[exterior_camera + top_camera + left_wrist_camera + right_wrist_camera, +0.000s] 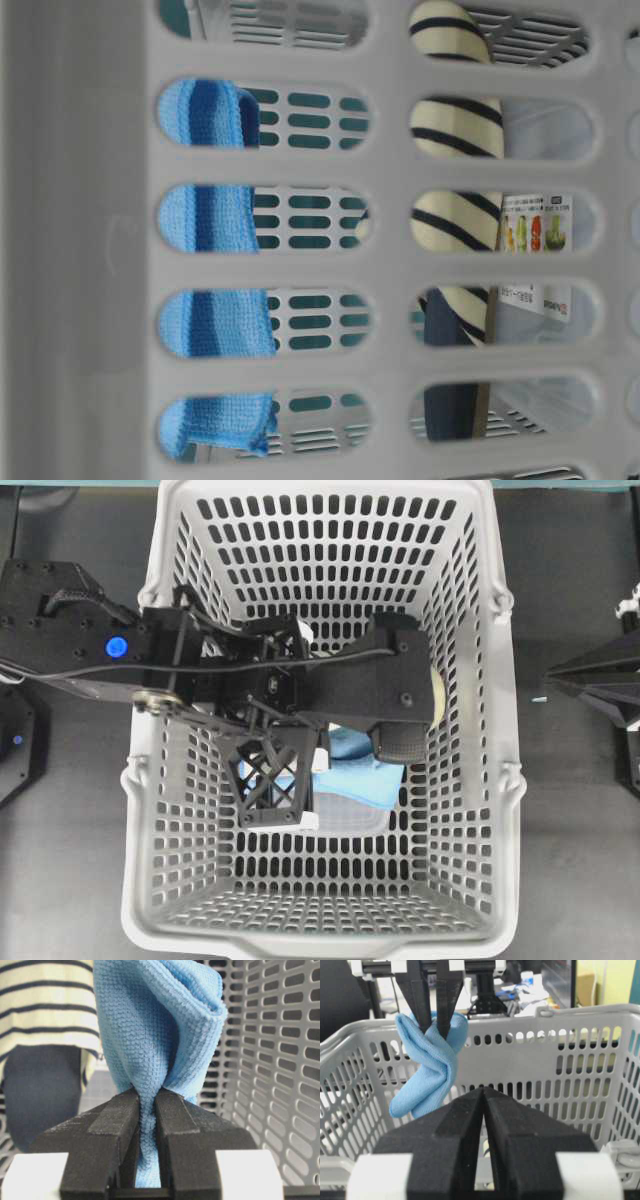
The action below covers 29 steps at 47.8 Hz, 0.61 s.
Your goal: Pick up the blue cloth from the shopping basket with the left arm.
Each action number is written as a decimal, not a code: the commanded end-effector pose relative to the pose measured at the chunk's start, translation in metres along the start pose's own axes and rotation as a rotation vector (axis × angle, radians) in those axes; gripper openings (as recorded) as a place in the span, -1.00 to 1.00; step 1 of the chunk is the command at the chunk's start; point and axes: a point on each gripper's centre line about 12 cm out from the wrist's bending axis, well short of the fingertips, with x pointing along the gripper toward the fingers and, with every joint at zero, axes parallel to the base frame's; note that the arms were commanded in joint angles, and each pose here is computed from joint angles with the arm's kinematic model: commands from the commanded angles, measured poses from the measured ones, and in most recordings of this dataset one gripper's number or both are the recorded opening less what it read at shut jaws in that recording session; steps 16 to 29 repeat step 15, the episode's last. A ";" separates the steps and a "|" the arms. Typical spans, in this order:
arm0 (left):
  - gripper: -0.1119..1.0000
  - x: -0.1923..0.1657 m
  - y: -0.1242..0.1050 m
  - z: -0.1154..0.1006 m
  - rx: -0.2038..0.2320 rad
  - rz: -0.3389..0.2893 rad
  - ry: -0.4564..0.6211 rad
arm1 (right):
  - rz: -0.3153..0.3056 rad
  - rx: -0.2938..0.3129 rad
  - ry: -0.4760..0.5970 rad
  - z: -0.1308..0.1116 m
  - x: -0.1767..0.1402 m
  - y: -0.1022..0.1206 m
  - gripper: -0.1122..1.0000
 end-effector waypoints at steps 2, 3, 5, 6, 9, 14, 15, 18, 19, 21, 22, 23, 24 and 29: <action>-0.68 -0.018 -0.001 0.006 0.000 -0.006 -0.047 | 0.000 0.005 -0.012 0.002 0.000 0.000 -0.80; -0.68 -0.018 -0.001 0.006 0.001 -0.005 -0.048 | 0.000 0.003 -0.012 0.002 0.000 0.000 -0.80; -0.68 -0.018 -0.001 0.006 0.001 -0.005 -0.048 | 0.000 0.005 -0.012 0.002 0.000 0.000 -0.80; -0.68 -0.018 -0.001 0.006 0.001 -0.005 -0.048 | 0.000 0.003 -0.011 0.002 0.001 0.000 -0.80; -0.68 -0.018 -0.001 0.006 0.000 -0.006 -0.047 | 0.000 0.000 -0.012 0.002 0.000 0.000 -0.80; -0.68 -0.017 -0.001 0.007 -0.001 -0.005 -0.047 | 0.000 0.000 -0.011 0.002 0.000 0.000 -0.80; -0.68 -0.017 -0.001 0.006 -0.001 -0.005 -0.046 | 0.000 0.001 -0.011 0.002 0.000 0.000 -0.80; -0.68 -0.017 -0.001 0.006 -0.001 -0.005 -0.046 | 0.000 0.001 -0.011 0.002 0.000 0.000 -0.80; -0.68 -0.017 -0.001 0.006 -0.001 -0.005 -0.046 | 0.000 0.001 -0.011 0.002 0.000 0.000 -0.80; -0.68 -0.017 -0.001 0.006 -0.001 -0.005 -0.046 | 0.000 0.001 -0.011 0.002 0.000 0.000 -0.80; -0.68 -0.017 -0.001 0.006 -0.001 -0.005 -0.046 | 0.000 0.001 -0.011 0.002 0.000 0.000 -0.80; -0.68 -0.017 -0.001 0.006 -0.001 -0.005 -0.046 | 0.000 0.001 -0.011 0.002 0.000 0.000 -0.80; -0.68 -0.017 -0.001 0.006 -0.001 -0.005 -0.046 | 0.000 0.001 -0.011 0.002 0.000 0.000 -0.80; -0.68 -0.017 -0.001 0.006 -0.001 -0.005 -0.046 | 0.000 0.001 -0.011 0.002 0.000 0.000 -0.80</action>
